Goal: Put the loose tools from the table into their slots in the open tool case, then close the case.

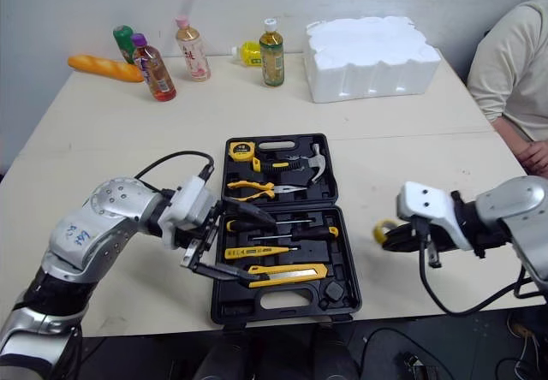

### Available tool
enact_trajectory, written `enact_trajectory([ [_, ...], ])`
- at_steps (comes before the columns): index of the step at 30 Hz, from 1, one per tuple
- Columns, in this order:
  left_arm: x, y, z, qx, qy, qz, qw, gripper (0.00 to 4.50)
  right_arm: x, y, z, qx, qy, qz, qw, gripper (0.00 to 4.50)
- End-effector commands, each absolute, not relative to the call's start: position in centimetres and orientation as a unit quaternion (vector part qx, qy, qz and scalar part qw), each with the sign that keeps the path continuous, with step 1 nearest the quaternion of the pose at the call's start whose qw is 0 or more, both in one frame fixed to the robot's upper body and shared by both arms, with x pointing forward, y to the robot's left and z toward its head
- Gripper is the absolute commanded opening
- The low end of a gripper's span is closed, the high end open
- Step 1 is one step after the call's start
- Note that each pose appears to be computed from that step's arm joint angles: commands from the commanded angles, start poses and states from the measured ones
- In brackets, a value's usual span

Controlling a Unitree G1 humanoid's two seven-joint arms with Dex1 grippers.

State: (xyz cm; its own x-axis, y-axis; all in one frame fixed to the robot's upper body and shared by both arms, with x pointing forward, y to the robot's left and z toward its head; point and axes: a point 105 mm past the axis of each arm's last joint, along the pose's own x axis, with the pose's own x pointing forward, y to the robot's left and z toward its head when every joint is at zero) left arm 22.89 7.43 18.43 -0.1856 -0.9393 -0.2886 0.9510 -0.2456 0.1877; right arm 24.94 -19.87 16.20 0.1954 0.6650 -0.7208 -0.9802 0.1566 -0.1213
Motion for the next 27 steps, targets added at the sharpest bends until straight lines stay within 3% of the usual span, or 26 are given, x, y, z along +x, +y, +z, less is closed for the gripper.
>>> enact_trajectory([
  [1, 21.6, 7.5, 17.9, 0.200, 0.016, -0.785, 0.586, 4.50, 21.5, -14.7, 16.0, -0.270, 0.221, 0.642, 0.683, 0.04],
  [9, 21.5, 8.2, 17.6, 0.210, 0.030, -0.786, 0.580, 4.50, 18.9, -12.7, 13.6, -0.257, 0.240, 0.673, 0.651, 0.04],
  [19, 21.9, 8.7, 17.8, 0.220, 0.034, -0.777, 0.588, 4.50, 19.1, -13.5, 11.9, -0.267, 0.270, 0.662, 0.646, 0.04],
  [20, 21.9, 8.8, 17.8, 0.221, 0.034, -0.777, 0.589, 4.50, 18.8, -13.5, 12.1, -0.260, 0.274, 0.666, 0.643, 1.01],
  [27, 22.1, 9.3, 18.0, 0.227, 0.035, -0.771, 0.594, 4.50, 18.5, -14.3, 15.6, -0.236, 0.245, 0.663, 0.666, 4.45],
])
